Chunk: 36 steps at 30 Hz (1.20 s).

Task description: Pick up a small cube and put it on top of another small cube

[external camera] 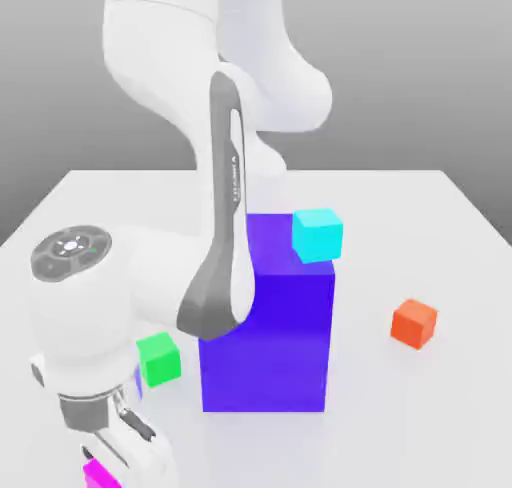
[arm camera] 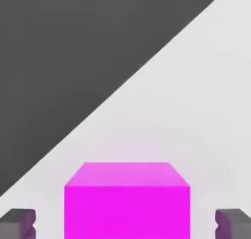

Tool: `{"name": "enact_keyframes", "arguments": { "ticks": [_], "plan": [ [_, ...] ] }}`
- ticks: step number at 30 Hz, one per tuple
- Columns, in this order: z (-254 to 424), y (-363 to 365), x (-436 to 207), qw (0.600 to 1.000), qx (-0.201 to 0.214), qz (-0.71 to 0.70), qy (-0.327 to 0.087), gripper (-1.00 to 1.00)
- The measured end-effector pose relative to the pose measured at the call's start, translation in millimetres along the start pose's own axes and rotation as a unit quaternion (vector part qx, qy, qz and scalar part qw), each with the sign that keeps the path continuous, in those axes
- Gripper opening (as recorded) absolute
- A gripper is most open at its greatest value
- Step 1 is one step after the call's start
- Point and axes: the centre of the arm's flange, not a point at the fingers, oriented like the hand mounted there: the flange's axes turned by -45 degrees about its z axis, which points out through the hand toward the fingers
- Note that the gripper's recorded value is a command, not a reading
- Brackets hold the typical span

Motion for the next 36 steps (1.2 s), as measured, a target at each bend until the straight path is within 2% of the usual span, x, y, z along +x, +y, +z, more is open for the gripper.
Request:
{"name": "enact_keyframes", "arguments": {
  "ticks": [4, 9, 21, 26, 33, 34, 36],
  "plan": [
    [3, 0, 0, 1.000, 0.000, 0.000, 0.000, -1.00],
    [-54, 3, -3, 1.000, 0.001, 0.006, 0.000, -1.00],
    [-105, 90, -105, 0.983, 0.009, 0.181, -0.004, -1.00],
    [-105, 121, -150, 0.969, 0.001, 0.246, 0.000, -1.00],
    [-49, 124, -155, 0.967, 0.000, 0.253, 0.000, -1.00],
    [-44, 124, -156, 0.967, 0.000, 0.253, 0.000, 1.00],
    [-44, 124, -156, 0.967, 0.000, 0.253, 0.000, 1.00]
  ]
}}
